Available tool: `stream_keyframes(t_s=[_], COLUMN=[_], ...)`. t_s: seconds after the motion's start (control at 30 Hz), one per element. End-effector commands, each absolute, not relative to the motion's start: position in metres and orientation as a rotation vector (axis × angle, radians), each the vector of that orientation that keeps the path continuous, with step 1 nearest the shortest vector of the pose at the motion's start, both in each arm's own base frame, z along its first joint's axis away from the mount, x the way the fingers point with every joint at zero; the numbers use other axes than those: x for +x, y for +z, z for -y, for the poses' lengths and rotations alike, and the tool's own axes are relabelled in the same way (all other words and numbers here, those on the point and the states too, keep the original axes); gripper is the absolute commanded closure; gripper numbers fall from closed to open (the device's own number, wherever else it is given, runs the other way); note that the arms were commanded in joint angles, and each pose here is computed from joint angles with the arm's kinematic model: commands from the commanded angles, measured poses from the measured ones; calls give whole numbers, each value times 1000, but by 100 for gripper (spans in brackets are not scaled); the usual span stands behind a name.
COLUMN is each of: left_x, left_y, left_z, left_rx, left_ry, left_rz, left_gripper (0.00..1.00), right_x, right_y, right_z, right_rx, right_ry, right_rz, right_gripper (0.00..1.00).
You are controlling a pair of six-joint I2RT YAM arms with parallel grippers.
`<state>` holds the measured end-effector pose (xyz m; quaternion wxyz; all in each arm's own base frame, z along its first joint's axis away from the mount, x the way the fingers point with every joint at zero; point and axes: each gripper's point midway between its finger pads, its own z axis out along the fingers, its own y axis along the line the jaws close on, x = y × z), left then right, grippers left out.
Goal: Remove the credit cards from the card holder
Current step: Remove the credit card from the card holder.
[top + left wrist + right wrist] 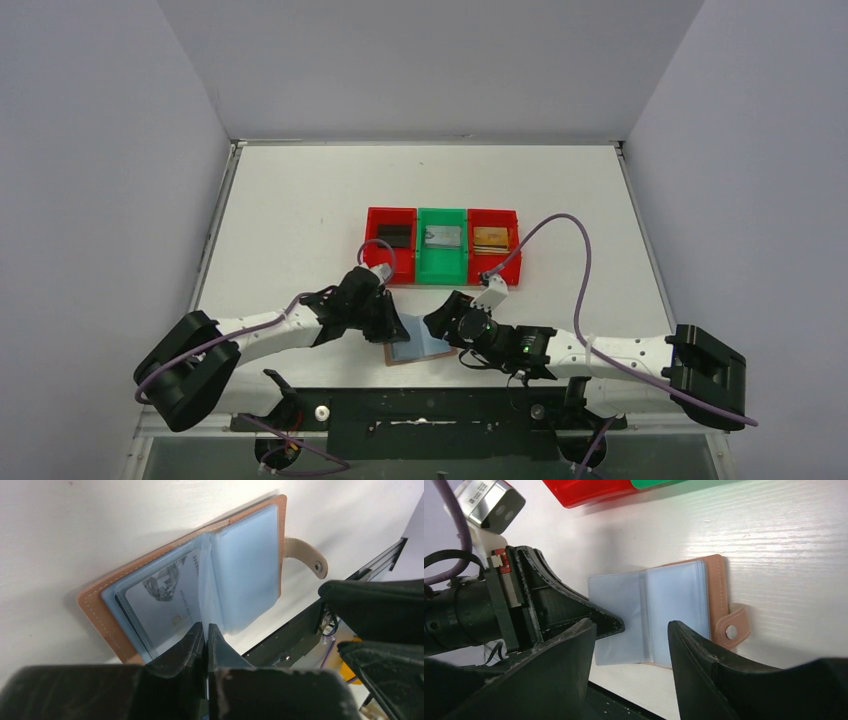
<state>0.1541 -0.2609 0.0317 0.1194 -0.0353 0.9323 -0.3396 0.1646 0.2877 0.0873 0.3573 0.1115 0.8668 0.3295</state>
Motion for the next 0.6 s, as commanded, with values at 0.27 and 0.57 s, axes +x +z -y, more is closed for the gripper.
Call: stream_keyframes(t_s=[0.27, 0.57], left_x=[167, 168], left_y=[52, 70], left_z=[258, 294], left_rx=[-9, 92], left_ry=[-897, -1071], left_rz=[-2684, -2641], left_gripper=[77, 61], right_x=[179, 181], right_y=[78, 58], right_z=[-248, -248], right_rx=[464, 463], right_ry=[655, 681], right_rz=[-2235, -2306], right_gripper=[44, 50])
